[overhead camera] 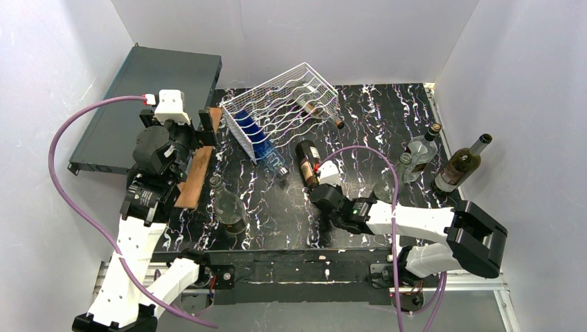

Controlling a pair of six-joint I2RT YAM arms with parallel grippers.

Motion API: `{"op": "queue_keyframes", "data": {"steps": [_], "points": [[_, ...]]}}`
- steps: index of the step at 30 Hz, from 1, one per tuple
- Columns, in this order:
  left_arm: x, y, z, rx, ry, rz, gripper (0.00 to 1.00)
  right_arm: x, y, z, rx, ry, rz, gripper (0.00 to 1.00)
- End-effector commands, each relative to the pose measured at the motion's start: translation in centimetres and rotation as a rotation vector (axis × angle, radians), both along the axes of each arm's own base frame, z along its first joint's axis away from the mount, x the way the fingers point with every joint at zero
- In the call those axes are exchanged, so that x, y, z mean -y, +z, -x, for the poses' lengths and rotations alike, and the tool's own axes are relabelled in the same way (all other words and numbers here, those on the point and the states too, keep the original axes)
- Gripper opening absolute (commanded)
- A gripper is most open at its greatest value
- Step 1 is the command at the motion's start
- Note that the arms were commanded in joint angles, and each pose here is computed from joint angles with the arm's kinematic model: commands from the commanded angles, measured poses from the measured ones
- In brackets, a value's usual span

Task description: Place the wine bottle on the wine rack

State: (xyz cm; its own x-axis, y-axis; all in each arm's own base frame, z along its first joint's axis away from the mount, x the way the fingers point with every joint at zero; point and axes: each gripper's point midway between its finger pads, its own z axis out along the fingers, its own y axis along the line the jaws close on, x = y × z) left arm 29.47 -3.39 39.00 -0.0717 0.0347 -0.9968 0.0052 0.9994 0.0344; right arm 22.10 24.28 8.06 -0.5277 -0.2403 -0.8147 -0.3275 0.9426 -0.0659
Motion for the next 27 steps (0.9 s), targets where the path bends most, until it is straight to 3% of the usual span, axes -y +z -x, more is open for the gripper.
{"op": "queue_keyframes", "data": {"steps": [1, 7, 13, 27], "points": [[-0.1, 0.9, 0.4, 0.034, 0.007, 0.016, 0.99, -1.0, 0.3, -0.3, 0.012, -0.012, -0.062, 0.01], [-0.3, 1.0, 0.4, 0.037, 0.012, 0.016, 0.99, -1.0, -0.3, 0.0, -0.006, -0.006, -0.051, 0.02], [-0.2, 0.9, 0.4, 0.035, 0.012, 0.016, 0.99, -0.8, 0.2, 0.3, -0.044, 0.012, 0.007, 0.25], [-0.1, 0.8, 0.3, 0.033, 0.008, 0.015, 0.99, 0.3, -1.6, 0.5, -0.161, 0.030, 0.090, 0.54]]}}
